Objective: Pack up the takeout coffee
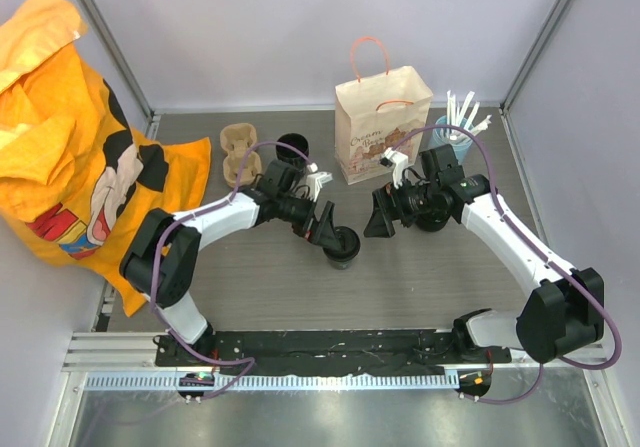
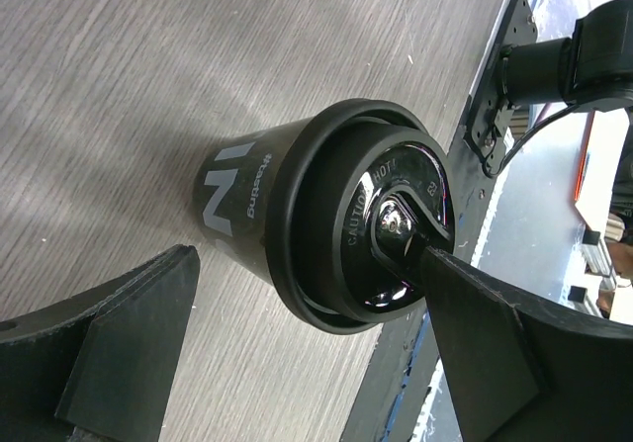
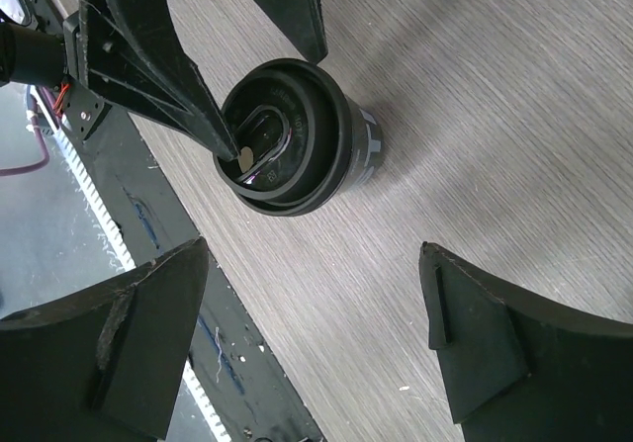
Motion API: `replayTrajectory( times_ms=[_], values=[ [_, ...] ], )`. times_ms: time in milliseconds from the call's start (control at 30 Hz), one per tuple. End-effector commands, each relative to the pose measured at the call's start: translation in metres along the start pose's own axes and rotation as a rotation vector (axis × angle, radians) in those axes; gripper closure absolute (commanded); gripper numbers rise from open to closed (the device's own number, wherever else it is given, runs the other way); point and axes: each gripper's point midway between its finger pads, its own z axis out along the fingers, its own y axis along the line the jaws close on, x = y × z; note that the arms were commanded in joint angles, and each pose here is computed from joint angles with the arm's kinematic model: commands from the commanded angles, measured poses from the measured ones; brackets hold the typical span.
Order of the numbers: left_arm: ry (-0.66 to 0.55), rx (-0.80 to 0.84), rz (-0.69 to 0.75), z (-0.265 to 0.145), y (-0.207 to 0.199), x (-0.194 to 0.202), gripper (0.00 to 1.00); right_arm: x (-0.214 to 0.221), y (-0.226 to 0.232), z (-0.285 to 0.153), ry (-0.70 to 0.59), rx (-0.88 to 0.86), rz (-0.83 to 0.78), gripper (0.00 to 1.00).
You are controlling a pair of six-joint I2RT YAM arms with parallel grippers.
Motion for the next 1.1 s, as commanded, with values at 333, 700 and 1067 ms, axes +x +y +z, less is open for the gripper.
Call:
replayTrajectory(
  times_ms=[333,700,1067],
  values=[
    [-0.035,-0.029,0.014,0.007,0.006,-0.028,0.0,-0.003,0.007,-0.003,-0.03,-0.029,-0.041,0.11],
    [-0.029,-0.052,0.025,0.008,0.012,-0.025,0.16,0.001,0.005,0.001,-0.018,-0.04,-0.028,0.13],
    [-0.023,-0.131,0.017,0.008,0.028,-0.016,0.37,0.006,0.002,0.012,0.01,-0.065,0.042,0.2]
  ],
)
